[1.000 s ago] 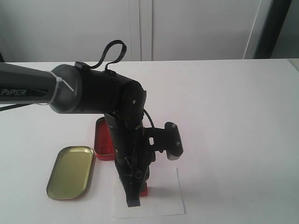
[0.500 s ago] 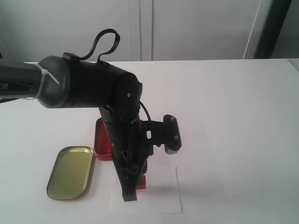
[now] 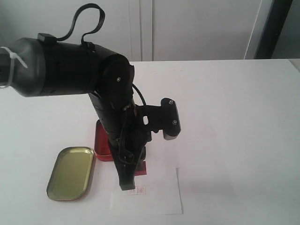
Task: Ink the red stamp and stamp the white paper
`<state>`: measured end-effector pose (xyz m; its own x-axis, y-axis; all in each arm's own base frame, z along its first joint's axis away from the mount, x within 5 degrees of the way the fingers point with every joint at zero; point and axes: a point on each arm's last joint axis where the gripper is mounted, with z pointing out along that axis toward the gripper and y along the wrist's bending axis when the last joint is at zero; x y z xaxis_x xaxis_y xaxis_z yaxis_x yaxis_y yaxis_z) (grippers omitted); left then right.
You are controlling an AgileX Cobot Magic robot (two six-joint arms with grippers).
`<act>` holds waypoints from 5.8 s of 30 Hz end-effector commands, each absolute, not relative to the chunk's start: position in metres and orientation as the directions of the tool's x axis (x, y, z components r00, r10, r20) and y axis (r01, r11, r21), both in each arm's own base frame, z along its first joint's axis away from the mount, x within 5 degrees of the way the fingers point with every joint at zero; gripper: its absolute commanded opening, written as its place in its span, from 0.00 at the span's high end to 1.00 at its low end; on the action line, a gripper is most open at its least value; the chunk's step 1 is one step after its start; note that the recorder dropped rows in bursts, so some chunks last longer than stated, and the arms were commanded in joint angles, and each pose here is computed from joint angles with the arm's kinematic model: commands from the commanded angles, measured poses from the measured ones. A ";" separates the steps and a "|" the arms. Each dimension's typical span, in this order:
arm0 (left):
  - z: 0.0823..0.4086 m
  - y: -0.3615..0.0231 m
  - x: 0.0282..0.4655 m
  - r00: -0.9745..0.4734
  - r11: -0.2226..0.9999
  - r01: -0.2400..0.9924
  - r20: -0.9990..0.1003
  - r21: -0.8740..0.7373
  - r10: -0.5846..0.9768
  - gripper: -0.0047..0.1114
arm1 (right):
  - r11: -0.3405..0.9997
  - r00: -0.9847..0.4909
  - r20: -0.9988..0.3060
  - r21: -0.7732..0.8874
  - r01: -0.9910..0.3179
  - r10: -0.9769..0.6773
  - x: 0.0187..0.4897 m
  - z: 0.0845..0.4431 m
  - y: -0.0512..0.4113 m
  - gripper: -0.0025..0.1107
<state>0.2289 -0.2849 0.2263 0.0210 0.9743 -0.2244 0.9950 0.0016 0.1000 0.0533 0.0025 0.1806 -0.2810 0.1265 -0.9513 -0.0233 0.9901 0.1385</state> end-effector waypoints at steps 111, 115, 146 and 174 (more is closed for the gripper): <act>0.154 -0.277 0.328 -0.842 0.627 0.539 -0.336 -0.562 0.423 0.61 | 0.990 -0.266 -0.956 0.138 -0.027 0.126 0.053 0.182 0.003 0.98; 0.154 -0.277 0.329 -0.841 0.627 0.540 -0.337 -0.561 0.423 0.52 | 0.990 -0.266 -0.956 0.138 -0.027 0.126 0.053 0.182 0.003 0.98; 0.197 -0.256 0.337 -0.700 0.657 0.708 -0.377 -0.257 0.607 0.82 | 0.985 -0.267 -0.950 0.170 -0.018 0.159 0.053 0.182 0.003 0.98; 0.259 -0.195 0.336 -0.857 0.890 0.455 -0.266 0.015 0.442 0.96 | 0.985 -0.267 -0.950 0.170 -0.018 0.159 0.053 0.182 0.003 0.98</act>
<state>0.3350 -0.2078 0.2517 -0.8219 0.4953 -0.2812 0.5113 0.8592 0.0190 0.0532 0.0026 0.1806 -0.2818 0.1609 -0.9459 -0.0141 0.9850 0.1718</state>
